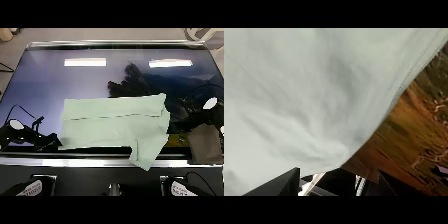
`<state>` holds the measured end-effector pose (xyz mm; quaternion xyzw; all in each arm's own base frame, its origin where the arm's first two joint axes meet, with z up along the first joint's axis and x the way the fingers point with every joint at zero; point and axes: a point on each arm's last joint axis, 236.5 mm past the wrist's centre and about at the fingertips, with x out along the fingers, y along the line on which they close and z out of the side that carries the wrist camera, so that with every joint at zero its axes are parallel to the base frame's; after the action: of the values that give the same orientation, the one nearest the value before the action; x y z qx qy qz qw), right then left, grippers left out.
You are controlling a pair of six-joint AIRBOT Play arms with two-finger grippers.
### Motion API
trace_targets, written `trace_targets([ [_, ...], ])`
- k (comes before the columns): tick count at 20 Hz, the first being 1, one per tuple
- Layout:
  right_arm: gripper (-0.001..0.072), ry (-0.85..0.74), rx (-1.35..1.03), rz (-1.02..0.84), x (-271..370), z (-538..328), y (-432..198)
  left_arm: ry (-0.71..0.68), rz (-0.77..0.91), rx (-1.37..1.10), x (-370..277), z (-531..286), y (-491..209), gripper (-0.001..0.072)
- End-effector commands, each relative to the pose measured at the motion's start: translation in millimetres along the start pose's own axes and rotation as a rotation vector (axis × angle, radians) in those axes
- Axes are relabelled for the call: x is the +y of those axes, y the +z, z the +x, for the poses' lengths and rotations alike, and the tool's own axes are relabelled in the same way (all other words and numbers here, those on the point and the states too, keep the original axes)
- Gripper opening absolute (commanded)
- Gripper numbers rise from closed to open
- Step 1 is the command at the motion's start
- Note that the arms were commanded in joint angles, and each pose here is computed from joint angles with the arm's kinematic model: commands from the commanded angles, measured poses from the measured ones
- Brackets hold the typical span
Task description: Fold the shirts.
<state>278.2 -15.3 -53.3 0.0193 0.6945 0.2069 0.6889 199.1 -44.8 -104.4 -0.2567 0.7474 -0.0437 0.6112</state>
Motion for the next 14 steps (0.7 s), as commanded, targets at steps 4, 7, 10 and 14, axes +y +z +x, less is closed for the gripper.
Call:
trace_targets([
  [4, 0.0537, 0.018, 0.036, -0.004, 7, 5, -16, 0.007, -0.011, -0.061, -16, 11, 11, 0.0275],
  [7, 0.0561, 0.083, 0.064, 0.013, 29, 22, -42, 0.009, -0.015, -0.068, -17, 11, 13, 0.003],
  [10, 0.0564, 0.102, 0.059, 0.037, 40, 45, -63, 0.009, -0.015, -0.071, -17, 11, 13, 0.0029],
  [14, 0.0543, 0.142, 0.004, 0.103, 50, 69, -63, 0.007, -0.014, -0.073, -18, 11, 13, 0.0029],
])
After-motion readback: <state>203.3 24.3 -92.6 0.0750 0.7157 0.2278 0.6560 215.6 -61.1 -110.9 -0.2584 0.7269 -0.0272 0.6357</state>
